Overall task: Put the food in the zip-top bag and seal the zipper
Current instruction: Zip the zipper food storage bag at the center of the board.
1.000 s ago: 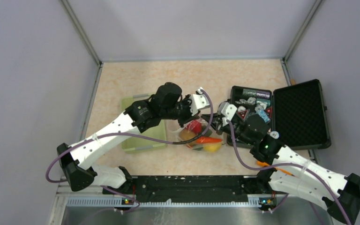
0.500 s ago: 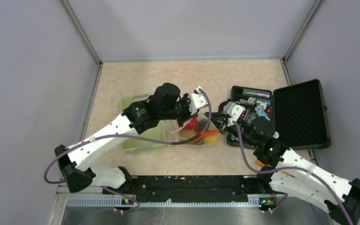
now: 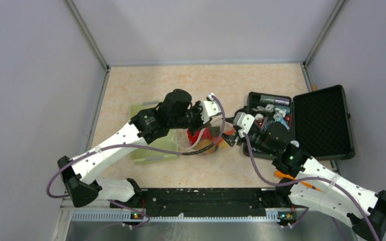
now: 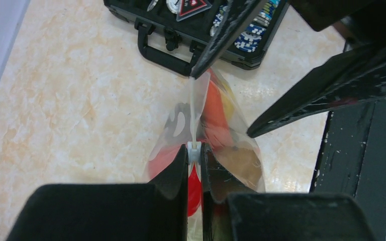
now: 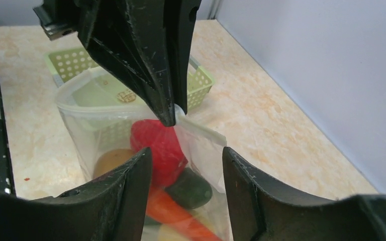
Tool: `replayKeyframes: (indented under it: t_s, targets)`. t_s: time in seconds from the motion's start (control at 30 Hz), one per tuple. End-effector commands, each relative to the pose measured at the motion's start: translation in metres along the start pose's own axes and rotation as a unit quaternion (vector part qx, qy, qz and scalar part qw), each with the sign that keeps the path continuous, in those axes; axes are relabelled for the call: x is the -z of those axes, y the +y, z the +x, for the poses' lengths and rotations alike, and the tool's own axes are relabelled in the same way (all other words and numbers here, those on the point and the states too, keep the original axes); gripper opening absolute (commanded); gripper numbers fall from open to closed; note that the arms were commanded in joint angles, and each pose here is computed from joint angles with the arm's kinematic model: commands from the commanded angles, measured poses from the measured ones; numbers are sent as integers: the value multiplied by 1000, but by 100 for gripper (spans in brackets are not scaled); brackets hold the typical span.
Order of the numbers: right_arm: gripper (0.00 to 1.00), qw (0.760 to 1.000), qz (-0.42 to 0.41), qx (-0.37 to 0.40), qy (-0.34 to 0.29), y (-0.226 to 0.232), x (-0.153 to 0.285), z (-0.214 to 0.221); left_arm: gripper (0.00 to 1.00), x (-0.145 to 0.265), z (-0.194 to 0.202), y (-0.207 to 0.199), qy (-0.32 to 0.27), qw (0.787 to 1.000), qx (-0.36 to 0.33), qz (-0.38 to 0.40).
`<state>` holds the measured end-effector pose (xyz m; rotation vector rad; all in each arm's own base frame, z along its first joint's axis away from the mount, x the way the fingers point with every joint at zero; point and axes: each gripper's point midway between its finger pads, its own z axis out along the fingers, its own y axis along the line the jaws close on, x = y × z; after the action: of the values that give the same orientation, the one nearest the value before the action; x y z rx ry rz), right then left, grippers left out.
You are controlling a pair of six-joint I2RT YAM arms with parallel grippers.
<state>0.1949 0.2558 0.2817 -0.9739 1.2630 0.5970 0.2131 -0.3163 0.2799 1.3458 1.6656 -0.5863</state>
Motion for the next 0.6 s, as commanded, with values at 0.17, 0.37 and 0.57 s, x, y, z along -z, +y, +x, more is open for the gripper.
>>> replayKeyframes:
  t_s: [0.17, 0.37, 0.57]
  targets:
    - [52, 998, -9, 68, 7, -12, -13, -22, 0, 15, -32, -14, -45, 998, -23, 44]
    - [52, 997, -7, 73, -10, -15, -9, -41, 0, 15, -28, -12, -34, 999, -21, 36]
    - [51, 996, -23, 80, 14, -10, 2, -36, 0, 18, -29, -13, -34, 999, -22, 35]
